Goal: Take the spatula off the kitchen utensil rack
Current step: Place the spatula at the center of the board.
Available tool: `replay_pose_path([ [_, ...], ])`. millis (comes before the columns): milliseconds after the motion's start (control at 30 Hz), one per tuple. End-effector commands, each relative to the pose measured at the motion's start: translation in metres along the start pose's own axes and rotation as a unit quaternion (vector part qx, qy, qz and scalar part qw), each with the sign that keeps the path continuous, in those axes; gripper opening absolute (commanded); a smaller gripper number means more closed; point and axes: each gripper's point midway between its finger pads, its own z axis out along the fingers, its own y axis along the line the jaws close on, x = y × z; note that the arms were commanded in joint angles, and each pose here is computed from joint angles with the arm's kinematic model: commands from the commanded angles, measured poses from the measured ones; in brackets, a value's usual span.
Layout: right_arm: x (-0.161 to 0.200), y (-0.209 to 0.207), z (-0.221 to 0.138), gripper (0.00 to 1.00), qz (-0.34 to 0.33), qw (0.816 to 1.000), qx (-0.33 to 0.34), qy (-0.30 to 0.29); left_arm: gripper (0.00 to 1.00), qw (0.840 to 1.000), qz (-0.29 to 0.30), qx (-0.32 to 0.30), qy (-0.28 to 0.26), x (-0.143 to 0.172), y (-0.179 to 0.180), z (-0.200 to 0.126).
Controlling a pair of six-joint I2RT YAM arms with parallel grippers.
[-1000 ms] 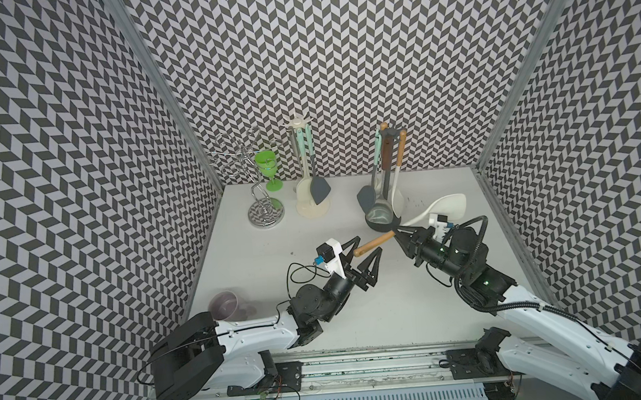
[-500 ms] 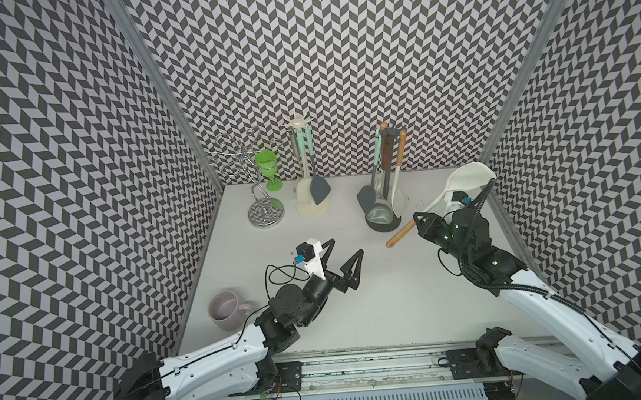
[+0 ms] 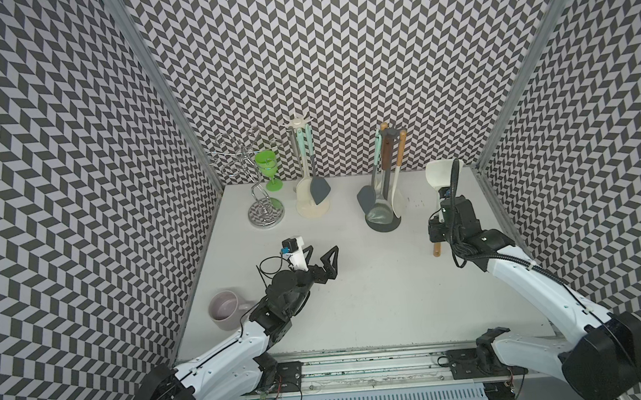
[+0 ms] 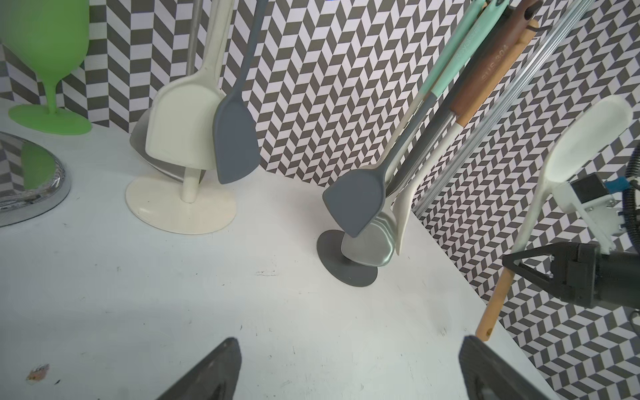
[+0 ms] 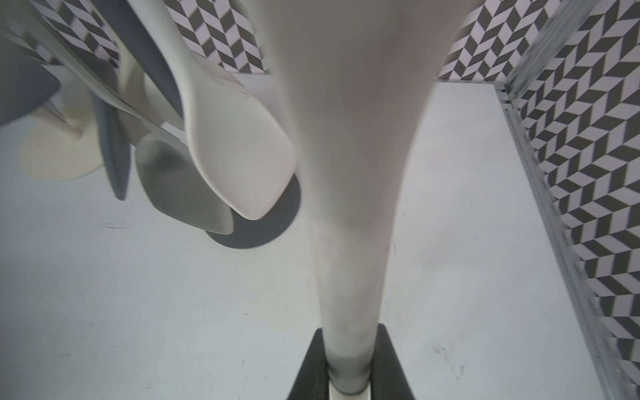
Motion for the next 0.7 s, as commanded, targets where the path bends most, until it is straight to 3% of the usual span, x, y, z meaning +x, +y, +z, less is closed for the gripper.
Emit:
replay_pose_path([
  [0,-0.027,-0.038,-0.004,0.00,-0.045,0.997,0.051,-0.023,1.00,1.000,-0.017,0.017,0.009,0.004,-0.001,-0.001],
  [367,0.000,-0.127,0.064,0.00,-0.104,0.973,0.154,0.134,1.00,0.999,-0.035,0.009,-0.011,-0.003,0.010,-0.011],
  [667,0.060,-0.171,0.127,0.00,-0.095,0.942,0.187,0.261,1.00,0.999,-0.036,0.010,-0.008,-0.001,0.011,-0.010],
])
